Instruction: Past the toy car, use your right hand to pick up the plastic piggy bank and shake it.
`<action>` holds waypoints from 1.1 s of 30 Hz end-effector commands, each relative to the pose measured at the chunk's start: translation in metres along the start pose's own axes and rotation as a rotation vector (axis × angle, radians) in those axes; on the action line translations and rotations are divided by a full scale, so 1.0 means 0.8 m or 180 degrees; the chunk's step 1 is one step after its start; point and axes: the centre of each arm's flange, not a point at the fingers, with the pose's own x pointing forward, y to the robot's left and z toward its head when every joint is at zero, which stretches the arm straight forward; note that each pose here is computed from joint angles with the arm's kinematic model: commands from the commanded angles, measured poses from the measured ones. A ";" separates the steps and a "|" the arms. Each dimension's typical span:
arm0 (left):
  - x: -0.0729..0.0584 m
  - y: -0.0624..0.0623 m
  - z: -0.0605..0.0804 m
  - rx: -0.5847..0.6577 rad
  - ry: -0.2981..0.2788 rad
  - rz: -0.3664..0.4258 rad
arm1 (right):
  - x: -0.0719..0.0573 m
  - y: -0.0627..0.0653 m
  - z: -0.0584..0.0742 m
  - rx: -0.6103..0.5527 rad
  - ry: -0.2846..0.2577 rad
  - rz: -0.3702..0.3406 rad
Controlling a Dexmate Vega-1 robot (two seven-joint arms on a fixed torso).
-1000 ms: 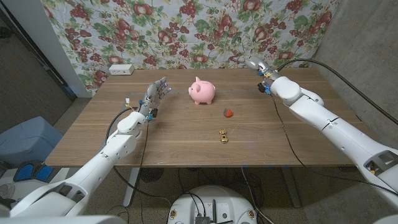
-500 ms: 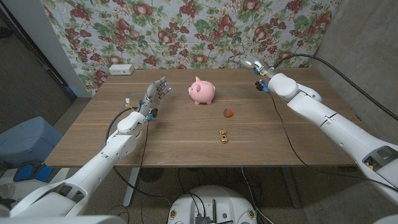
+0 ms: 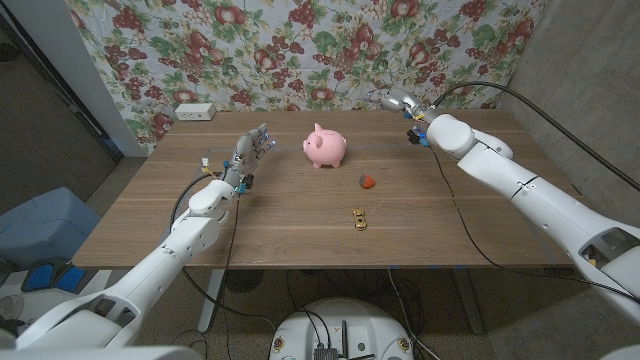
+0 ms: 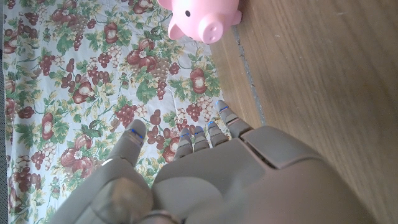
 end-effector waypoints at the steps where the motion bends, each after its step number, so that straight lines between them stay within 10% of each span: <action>1: -0.001 -0.001 0.000 0.0004 0.0001 -0.0007 | 0.009 0.005 0.008 -0.0120 0.0004 0.0113; 33: -0.004 -0.004 -0.002 -0.0028 0.0004 0.0005 | 0.036 0.017 0.043 -0.0778 0.0126 0.0464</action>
